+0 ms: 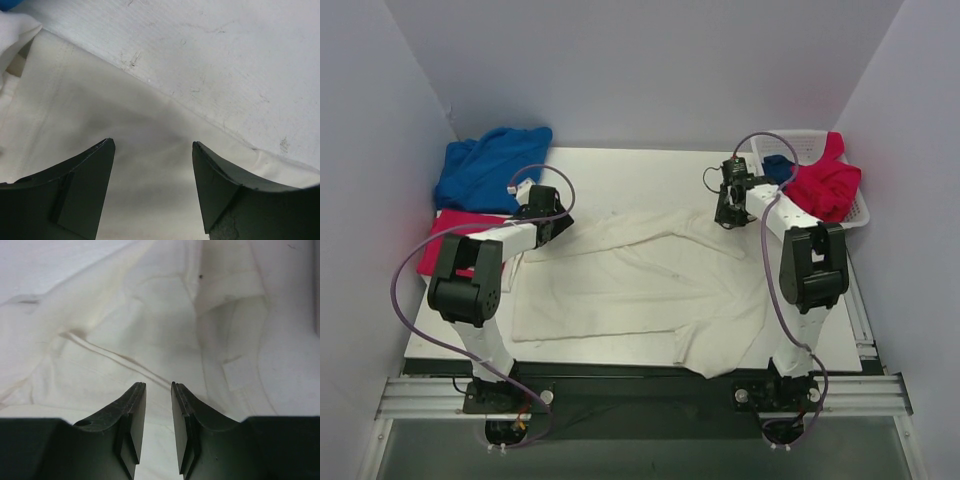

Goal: Fold and stack the t-shirts
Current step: Fold the flattened tshirt in 1/3 of the way

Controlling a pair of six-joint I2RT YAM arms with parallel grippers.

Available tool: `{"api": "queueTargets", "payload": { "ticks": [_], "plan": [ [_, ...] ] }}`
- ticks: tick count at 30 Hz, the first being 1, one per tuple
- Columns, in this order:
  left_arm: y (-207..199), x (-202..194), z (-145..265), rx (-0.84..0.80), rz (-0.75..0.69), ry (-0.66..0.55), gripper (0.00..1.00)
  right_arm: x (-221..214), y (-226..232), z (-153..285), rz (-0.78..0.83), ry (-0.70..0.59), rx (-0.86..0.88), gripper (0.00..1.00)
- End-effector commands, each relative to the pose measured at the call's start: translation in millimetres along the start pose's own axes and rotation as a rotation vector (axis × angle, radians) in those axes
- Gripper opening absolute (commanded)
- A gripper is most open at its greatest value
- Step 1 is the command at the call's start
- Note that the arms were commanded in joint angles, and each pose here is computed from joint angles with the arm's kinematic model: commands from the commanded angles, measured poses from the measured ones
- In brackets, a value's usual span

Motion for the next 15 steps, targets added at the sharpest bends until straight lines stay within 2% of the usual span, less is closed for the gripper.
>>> {"api": "queueTargets", "payload": {
  "ticks": [1,9,15],
  "plan": [
    [-13,21,-3,-0.049,-0.01,-0.041,0.74,6,36,2,0.06,0.007,0.143,0.29],
    [-12,17,-4,-0.056,-0.014,-0.005,0.74,10,93,-8,0.144,0.0,0.242,0.31],
    [-10,19,-3,-0.059,-0.008,-0.007,0.74,19,109,-16,0.14,-0.011,0.242,0.33]
  ]
}}
Point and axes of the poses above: each gripper's point midway between its finger pads, its own z axis back along the fingers, its own y axis along the line the jaws close on, x = y × z, the point moved 1 cm from there along z, back along the fingers, and after that the axes turned 11 degrees about -z, right-handed, at the moved point
